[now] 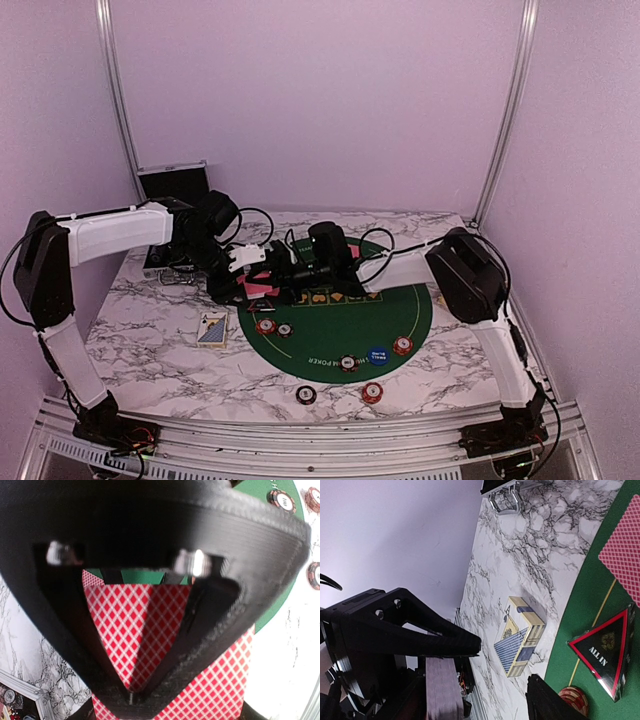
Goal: Distribute texas hold em gaming equipment
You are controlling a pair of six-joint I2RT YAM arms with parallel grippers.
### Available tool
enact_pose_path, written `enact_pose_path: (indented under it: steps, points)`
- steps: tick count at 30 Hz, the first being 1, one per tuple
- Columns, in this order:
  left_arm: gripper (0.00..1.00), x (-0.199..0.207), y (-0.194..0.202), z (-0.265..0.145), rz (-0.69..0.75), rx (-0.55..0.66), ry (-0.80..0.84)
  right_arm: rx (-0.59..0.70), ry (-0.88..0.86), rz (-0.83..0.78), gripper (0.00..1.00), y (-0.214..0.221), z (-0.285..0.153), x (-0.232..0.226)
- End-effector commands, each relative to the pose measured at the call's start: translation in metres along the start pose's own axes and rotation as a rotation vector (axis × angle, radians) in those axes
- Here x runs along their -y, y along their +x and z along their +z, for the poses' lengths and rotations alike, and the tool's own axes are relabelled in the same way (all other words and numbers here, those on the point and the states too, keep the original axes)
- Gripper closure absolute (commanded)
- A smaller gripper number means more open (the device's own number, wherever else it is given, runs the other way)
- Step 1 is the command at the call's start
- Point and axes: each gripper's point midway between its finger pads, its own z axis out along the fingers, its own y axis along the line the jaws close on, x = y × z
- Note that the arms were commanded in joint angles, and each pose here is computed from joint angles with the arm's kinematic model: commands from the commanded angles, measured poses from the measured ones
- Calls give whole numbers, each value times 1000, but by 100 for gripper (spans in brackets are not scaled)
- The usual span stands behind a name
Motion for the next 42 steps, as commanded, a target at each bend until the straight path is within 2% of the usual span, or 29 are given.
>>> enact_pose_path:
  steps: [1,14,20,25,30,37,42]
  points:
    - [100,-1,-4,-5,7,10,-8,12,35,0,36,0,-9,1]
    - [100,-4,1,1,7,-13,-12,19,7,-30,48,0,-19,-22]
    - [100,-5,3,2,0,-12,-10,18,-8,-39,41,3,-24,-30]
    - [100,-4,3,1,-3,-9,-8,15,-8,-40,42,4,-24,-31]
    - [100,-5,4,1,-4,-12,-13,11,-2,-41,49,7,-25,-29]
    - [100,-6,7,1,-9,-14,-15,15,11,-47,66,8,-28,-29]
    - [100,-7,10,2,-14,-21,-15,19,22,-53,72,8,-32,-28]
